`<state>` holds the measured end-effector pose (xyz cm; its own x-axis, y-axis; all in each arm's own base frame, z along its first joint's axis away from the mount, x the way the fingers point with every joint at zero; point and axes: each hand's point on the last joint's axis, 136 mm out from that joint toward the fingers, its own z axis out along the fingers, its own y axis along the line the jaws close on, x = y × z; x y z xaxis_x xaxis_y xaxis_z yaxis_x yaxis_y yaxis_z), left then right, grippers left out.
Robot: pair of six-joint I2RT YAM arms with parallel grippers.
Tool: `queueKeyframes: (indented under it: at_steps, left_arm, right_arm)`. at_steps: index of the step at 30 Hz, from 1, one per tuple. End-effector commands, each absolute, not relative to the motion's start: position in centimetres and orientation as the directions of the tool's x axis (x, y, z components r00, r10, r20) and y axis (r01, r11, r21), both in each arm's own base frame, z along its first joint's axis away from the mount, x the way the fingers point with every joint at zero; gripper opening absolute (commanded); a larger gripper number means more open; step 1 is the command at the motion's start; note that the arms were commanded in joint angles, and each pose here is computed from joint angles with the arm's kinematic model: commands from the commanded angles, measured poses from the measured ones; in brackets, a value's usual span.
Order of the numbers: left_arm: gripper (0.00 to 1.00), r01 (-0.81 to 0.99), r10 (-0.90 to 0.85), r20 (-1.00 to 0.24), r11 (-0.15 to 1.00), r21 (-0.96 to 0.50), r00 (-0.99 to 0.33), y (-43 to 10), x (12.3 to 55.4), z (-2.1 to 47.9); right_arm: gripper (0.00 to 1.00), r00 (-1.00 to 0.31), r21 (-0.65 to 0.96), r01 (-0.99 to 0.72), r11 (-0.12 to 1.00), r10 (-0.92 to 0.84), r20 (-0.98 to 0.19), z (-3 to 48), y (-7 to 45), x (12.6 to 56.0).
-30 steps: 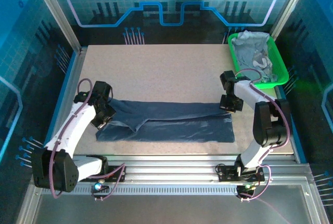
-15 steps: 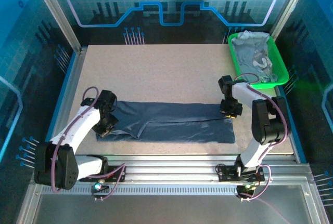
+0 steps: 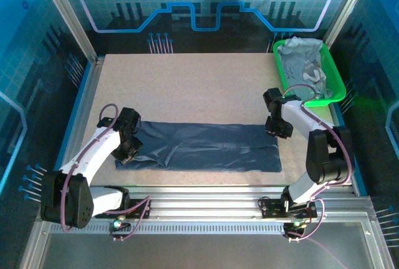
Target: Fold and stack the t-shirts
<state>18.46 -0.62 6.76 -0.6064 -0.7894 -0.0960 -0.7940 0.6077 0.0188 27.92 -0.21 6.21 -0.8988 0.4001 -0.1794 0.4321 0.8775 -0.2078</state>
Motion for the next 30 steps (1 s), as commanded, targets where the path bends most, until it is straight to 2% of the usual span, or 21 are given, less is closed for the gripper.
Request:
queueKeyframes:
  at_steps: [1,7,13,20,25,27,29,30]
  left_arm:
    - [0.0,-0.802,-0.798,-0.087,0.598,0.021,-0.597,-0.8,18.3,7.5]
    - [0.0,-0.805,-0.8,-0.101,0.593,0.01,-0.591,-0.7,18.3,7.7]
    - [0.0,-0.804,-0.799,-0.098,0.594,0.022,-0.593,-0.6,18.1,7.5]
    - [0.0,-0.805,-0.801,-0.089,0.593,0.027,-0.592,-0.7,17.8,7.1]
    - [0.0,-0.817,-0.816,-0.047,0.577,-0.008,-0.576,-1.6,17.8,6.9]
    - [0.14,-0.82,-0.82,-0.041,0.573,-0.019,-0.572,-1.9,17.8,7.1]
    - [0.4,-0.821,-0.821,-0.043,0.571,-0.019,-0.57,-1.9,17.9,7.7]
    - [0.48,-0.819,-0.819,-0.054,0.573,-0.023,-0.571,-1.8,18.2,8.2]
  right_arm:
    - [0.21,-0.901,-0.178,0.43,0.885,0.408,-0.149,5.7,1.0,27.8]
    - [0.11,-0.891,-0.174,0.451,0.875,0.452,-0.035,2.4,1.8,25.8]
    - [0.09,-0.864,-0.186,0.491,0.851,0.503,0.019,0.6,1.1,24.5]
    - [0.12,-0.885,-0.169,0.465,0.869,0.461,-0.064,3.0,0.7,26.2]
    - [0.17,-0.916,-0.127,0.388,0.913,0.367,-0.159,6.1,2.8,28.0]
    - [0.18,-0.927,-0.114,0.351,0.929,0.329,-0.179,6.8,4.2,28.5]
    - [0.19,-0.936,-0.097,0.309,0.946,0.285,-0.205,7.5,5.8,29.1]
    - [0.2,-0.939,-0.085,0.29,0.953,0.267,-0.216,7.7,6.6,29.4]
